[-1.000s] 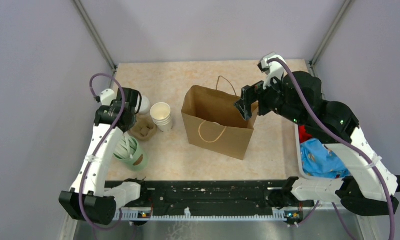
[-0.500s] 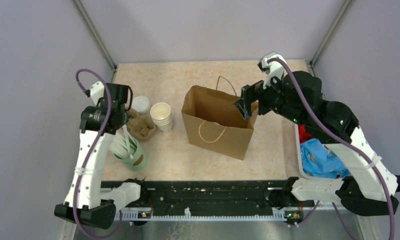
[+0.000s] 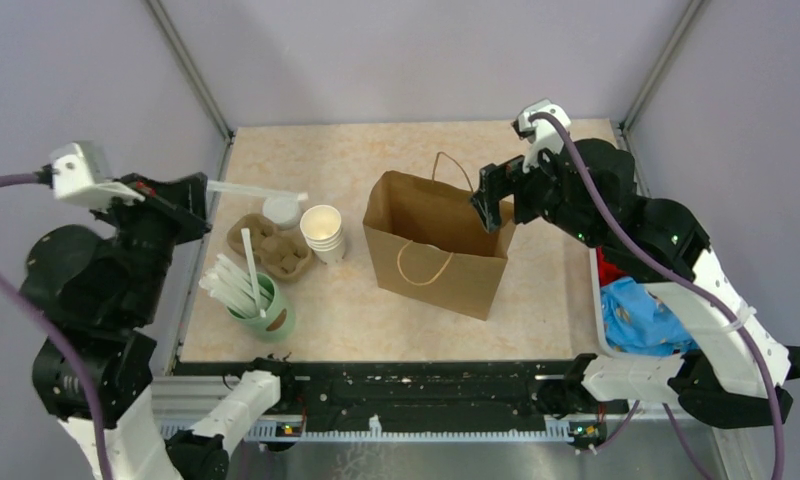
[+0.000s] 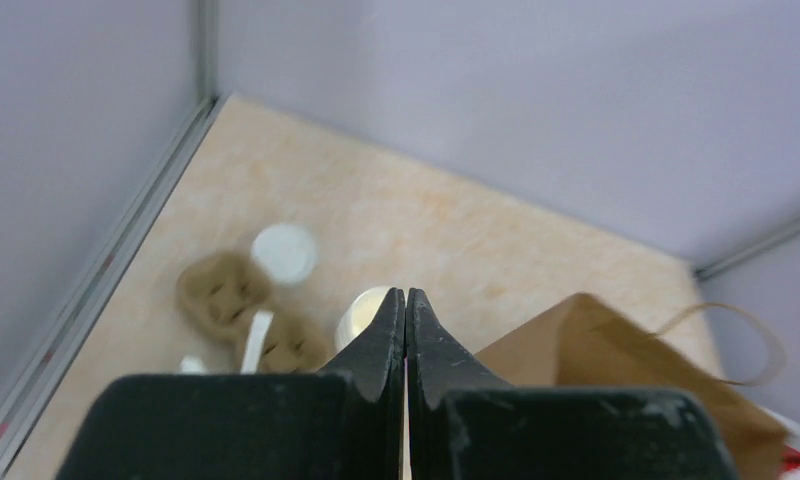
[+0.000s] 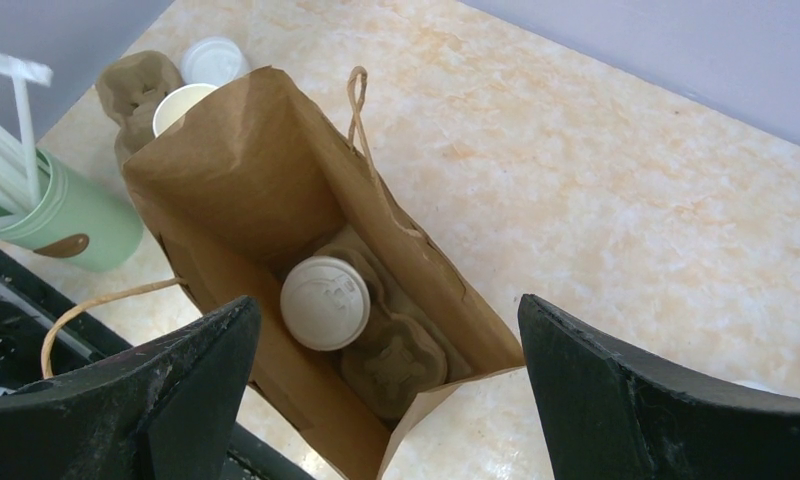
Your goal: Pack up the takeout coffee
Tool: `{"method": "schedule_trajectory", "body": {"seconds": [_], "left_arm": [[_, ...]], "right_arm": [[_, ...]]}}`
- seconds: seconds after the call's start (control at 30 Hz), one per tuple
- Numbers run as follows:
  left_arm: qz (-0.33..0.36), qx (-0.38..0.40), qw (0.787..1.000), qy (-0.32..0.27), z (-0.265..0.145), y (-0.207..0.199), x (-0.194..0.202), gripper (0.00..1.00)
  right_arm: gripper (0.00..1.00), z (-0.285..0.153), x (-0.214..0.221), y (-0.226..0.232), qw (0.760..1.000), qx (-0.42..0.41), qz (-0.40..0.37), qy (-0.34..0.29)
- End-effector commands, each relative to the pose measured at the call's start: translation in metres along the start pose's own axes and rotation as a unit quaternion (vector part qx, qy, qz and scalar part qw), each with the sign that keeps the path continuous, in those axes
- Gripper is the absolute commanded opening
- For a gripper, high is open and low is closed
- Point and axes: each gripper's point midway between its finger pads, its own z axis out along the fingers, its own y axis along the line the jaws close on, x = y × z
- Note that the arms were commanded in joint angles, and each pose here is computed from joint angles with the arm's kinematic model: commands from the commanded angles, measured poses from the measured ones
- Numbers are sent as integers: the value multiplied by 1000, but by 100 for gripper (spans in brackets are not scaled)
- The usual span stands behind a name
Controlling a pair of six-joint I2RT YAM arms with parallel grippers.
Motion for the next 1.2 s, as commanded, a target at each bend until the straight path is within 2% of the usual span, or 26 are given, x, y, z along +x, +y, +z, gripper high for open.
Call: {"method": "schedule_trajectory", "body": {"seconds": [0.0,0.17,0.37,0.6,0.8,0.83,0.93,0.97,1.0,1.03,1.07,1.17], "left_arm": [[48,197,975,-89,-14,-80,-62,0],[65,310,946,-74,-2,-124,-55,0],[30,432,902,-4,27,-164,-12,0],[-35,516,850,100,47,-199,57,0],[-25,524,835,169,43,-258,137,0],[-22,516,839,171,45,-257,141,10],[-3,476,869,135,53,-241,134,66],[7,459,880,121,56,-233,129,79],[17,442,890,108,58,-226,123,89],[28,429,898,95,59,-221,115,96],[38,419,903,85,59,-216,108,98],[52,400,914,49,53,-211,71,99]], "right_arm": [[99,-20,-37,-11,997,21,10,-68],[99,-34,-48,-22,995,38,17,-94],[99,-47,-51,-30,993,50,28,-108],[99,-70,-56,-43,987,67,53,-136],[99,-94,-68,-53,979,72,75,-173],[99,-98,-69,-54,979,71,78,-177],[99,-109,-72,-54,977,60,89,-187],[99,-112,-73,-53,975,57,95,-190],[99,-116,-74,-54,974,54,98,-195],[99,-120,-76,-55,973,53,102,-200],[99,-123,-79,-56,971,54,108,-206],[99,-139,-91,-60,964,51,123,-231]]}}
